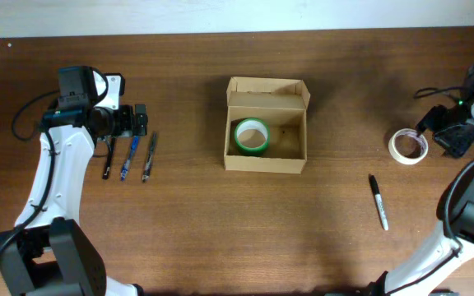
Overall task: Pack container
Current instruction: 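Grasp the white tape roll with the right gripper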
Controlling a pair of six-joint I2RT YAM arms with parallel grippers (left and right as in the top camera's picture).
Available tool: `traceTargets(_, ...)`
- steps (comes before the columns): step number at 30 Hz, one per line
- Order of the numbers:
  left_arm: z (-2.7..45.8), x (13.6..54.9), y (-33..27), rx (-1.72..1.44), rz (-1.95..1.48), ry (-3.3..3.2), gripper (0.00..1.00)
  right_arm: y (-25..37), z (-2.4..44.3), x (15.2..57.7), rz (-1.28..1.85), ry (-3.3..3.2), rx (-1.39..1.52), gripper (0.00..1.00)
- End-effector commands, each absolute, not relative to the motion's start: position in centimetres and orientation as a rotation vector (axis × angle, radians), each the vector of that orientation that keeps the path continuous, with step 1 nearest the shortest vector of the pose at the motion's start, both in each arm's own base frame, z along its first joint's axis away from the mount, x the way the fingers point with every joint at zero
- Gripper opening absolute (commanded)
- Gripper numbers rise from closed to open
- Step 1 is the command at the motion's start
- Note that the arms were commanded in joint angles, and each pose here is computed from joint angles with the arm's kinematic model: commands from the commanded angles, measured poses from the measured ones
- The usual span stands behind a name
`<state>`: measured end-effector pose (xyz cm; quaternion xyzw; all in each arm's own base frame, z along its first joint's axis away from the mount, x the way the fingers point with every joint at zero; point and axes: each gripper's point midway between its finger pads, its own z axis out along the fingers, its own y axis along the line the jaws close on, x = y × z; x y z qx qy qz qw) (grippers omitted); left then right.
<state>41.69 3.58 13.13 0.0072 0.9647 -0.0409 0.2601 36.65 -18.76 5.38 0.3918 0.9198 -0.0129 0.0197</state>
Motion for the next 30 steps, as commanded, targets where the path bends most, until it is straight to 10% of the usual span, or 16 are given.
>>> traceTargets(1, 13.6, 42.2, 3.7, 0.040, -0.105, 2.598, 0.99, -18.4, 2.4, 36.1, -0.014, 2.911, 1.271, 0.70)
traceTargets(6, 13.6, 42.2, 3.7, 0.040, -0.105, 2.598, 0.99, -18.2, 0.3, 35.8, -0.012, 2.949, 1.285, 0.68)
traceTargets(9, 13.6, 42.2, 3.7, 0.040, -0.105, 2.598, 0.99, -18.1, -0.3, 35.5, -0.010, 2.951, 1.286, 0.52)
traceTargets(12, 13.6, 42.2, 3.7, 0.040, -0.105, 2.598, 0.99, -17.8, -0.8, 35.2, -0.010, 2.961, 1.288, 0.09)
traceTargets(17, 13.6, 42.2, 3.7, 0.040, -0.105, 2.598, 0.99, -17.7, 0.7, 35.3, 0.012, 2.978, 1.213, 0.04)
traceTargets(30, 13.6, 42.2, 3.7, 0.039, -0.105, 2.598, 0.99, -2.5, 37.5, 39.4, 0.295, 2.289, 0.231, 0.04)
